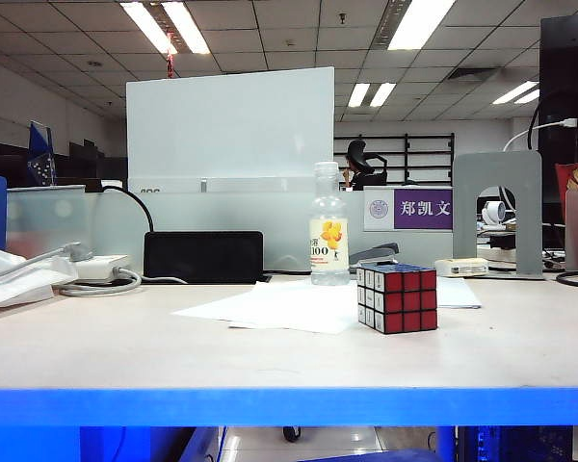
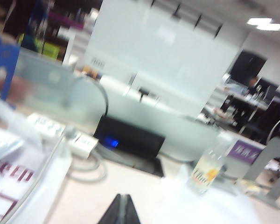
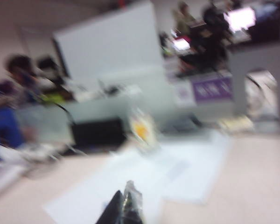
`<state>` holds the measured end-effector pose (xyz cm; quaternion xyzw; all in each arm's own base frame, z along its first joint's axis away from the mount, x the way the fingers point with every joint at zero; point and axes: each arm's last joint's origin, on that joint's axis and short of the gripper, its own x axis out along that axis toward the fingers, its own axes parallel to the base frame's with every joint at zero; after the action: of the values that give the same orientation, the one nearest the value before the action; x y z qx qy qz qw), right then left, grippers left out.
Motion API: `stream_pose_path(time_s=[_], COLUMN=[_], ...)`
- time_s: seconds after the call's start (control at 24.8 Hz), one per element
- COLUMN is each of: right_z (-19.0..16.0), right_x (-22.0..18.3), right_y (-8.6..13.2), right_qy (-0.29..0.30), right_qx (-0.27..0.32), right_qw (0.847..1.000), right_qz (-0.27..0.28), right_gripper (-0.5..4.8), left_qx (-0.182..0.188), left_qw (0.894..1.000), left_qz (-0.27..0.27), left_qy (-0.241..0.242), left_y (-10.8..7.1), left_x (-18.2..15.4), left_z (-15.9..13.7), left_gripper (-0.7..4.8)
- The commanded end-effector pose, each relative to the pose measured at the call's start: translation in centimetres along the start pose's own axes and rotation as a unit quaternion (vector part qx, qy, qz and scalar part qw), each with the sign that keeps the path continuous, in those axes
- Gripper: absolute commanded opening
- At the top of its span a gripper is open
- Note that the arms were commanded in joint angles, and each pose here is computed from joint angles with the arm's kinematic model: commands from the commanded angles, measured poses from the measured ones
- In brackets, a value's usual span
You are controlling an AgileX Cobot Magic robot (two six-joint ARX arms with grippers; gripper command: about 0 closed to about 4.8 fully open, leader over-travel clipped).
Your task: Rotate the Rubik's Cube so that the bottom side is facing up.
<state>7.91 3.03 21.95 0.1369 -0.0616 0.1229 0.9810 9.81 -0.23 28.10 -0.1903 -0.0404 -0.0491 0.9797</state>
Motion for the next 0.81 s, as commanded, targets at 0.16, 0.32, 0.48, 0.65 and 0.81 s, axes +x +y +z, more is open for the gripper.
stream_pose_path(time_s=[0.16,0.32,0.48,0.65,0.81], right_z=[-3.4,-4.5,-5.0,-5.3,-5.3], right_x=[0.4,0.5,0.5,0.5,0.5], right_y=[-1.0,-1.3,-1.3,-1.4,-1.4], right_qy=[0.029,0.045,0.055,0.062,0.062], right_qx=[-0.010,-0.014,-0.050,-0.089,-0.088], right_qw=[0.998,0.997,0.996,0.993,0.993], right_qz=[-0.056,-0.060,-0.057,-0.054,-0.055], right_gripper=[-0.06,-0.06,-0.06,-0.06,-0.05], left_qx=[0.094,0.140,0.201,0.213,0.188], left_qw=[0.991,0.987,0.979,0.972,0.977], left_qz=[0.053,0.054,-0.021,-0.101,-0.101], left_qy=[-0.078,-0.051,-0.018,-0.014,0.008], left_y=[1.6,2.3,2.5,2.5,3.0], left_x=[2.7,4.2,5.1,4.9,4.2], left_z=[-2.1,-3.7,-5.2,-6.5,-7.9], left_gripper=[-0.05,-0.05,-0.05,-0.05,-0.05])
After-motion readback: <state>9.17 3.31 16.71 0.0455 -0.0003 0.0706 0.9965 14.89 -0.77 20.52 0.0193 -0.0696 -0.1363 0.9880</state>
